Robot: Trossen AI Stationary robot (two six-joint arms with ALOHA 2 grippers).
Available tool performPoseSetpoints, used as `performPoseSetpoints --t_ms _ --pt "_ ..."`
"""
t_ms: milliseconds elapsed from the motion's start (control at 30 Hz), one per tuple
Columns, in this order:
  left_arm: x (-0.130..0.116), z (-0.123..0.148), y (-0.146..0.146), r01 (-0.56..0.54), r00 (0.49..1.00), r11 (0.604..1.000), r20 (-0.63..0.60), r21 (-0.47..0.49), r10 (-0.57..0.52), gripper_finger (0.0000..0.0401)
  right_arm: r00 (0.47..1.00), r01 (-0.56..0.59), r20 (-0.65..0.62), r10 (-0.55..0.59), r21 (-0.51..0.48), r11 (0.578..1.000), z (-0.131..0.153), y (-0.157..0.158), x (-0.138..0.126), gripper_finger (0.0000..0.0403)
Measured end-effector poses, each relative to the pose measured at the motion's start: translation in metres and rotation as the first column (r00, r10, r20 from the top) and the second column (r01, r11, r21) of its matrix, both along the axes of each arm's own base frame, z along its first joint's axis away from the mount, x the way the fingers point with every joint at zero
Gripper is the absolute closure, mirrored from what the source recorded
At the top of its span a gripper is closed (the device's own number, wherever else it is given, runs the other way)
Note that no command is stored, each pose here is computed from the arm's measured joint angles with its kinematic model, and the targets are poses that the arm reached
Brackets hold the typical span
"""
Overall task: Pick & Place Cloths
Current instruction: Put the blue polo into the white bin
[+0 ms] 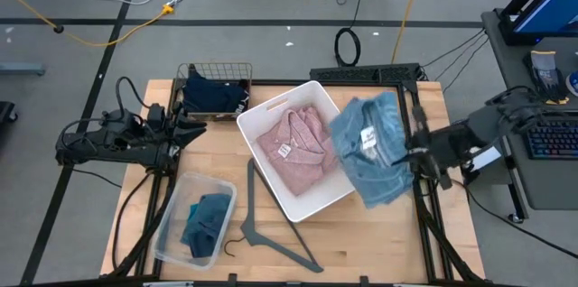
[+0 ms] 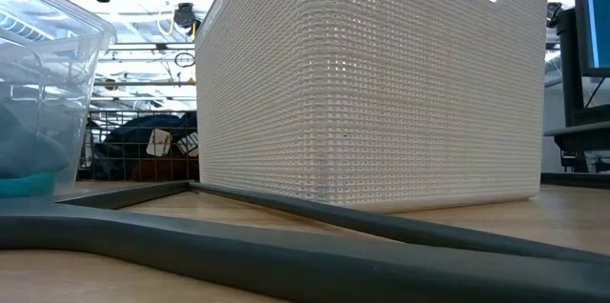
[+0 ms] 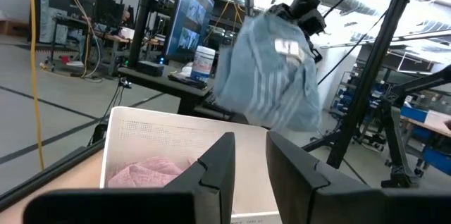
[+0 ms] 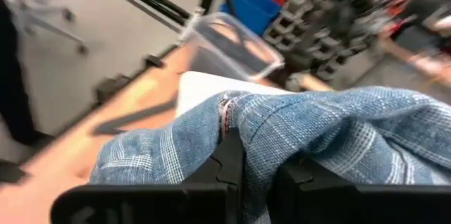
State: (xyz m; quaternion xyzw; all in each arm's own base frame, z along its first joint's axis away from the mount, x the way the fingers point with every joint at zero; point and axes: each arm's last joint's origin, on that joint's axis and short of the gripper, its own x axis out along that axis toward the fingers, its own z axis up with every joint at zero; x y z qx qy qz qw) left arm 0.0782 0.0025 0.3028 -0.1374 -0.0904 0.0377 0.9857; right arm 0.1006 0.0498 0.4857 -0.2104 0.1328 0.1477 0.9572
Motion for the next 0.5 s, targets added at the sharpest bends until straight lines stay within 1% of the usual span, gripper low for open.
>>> performPoseSetpoints --t_ms 167,333,400,500 --pt "0.000 0.000 0.000 0.000 1.000 1.000 0.000 0.000 0.000 0.0320 0.996 0.090 0.021 -0.088 -0.130 0.987 0.016 -0.011 -0.012 0.0384" --pt "0.000 0.000 0.000 0.000 1.000 1.000 -0.001 0.002 0.000 0.0320 0.987 0.143 -0.032 -0.155 -0.236 0.961 0.023 -0.017 -0.019 0.0384" --pt "0.000 0.000 0.000 0.000 1.000 1.000 -0.001 0.002 0.000 0.0320 0.978 0.162 -0.081 -0.194 -0.301 0.940 0.022 -0.018 -0.018 0.0384" --pt "0.000 0.000 0.000 0.000 1.000 1.000 -0.002 0.002 0.000 0.0320 0.949 0.191 -0.154 -0.276 -0.415 0.890 0.018 -0.019 -0.015 0.0384"
